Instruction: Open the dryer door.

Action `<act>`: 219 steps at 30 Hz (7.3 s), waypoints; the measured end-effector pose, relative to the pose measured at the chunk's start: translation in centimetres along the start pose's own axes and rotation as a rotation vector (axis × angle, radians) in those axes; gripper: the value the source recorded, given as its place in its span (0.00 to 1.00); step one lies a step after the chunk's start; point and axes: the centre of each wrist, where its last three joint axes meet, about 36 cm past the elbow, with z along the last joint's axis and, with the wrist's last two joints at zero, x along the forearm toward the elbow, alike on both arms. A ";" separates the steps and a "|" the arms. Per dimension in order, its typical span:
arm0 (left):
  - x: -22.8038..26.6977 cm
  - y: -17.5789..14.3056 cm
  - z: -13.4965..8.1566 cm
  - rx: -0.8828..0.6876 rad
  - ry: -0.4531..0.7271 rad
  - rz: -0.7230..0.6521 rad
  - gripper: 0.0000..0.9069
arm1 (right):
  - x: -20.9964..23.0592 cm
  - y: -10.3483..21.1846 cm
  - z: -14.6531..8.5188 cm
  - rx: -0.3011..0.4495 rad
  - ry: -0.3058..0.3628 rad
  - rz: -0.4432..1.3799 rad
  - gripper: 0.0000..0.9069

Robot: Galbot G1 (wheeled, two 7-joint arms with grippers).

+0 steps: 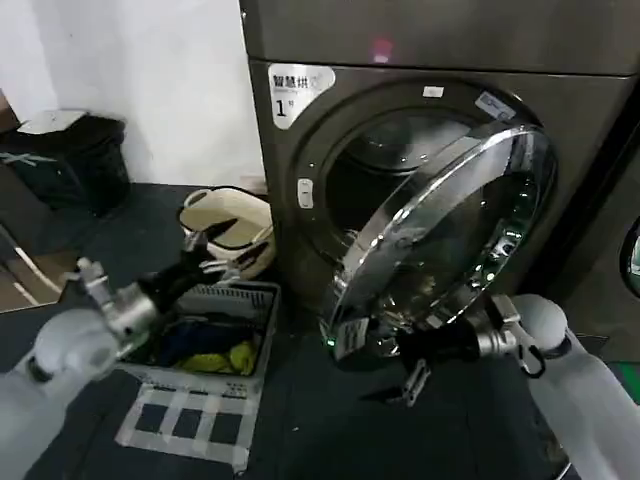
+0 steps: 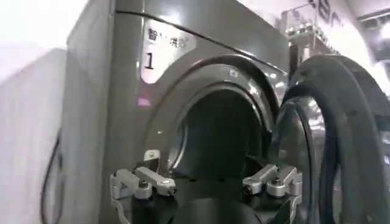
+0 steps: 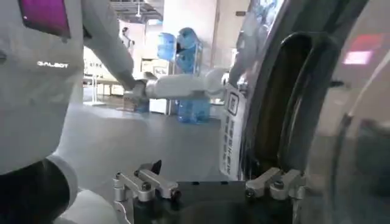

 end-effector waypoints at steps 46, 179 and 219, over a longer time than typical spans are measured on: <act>-12.8 -7.0 5.0 0.033 0.098 0.355 1.00 | 28.5 24.6 -5.2 0.136 0.118 1.522 1.00; -29.3 -18.9 9.9 0.035 -0.392 0.484 1.00 | 30.0 45.5 -24.7 0.475 0.468 2.745 1.00; -3.7 5.0 1.6 -0.663 0.773 0.210 1.00 | 30.3 44.9 -25.4 0.520 0.504 2.738 1.00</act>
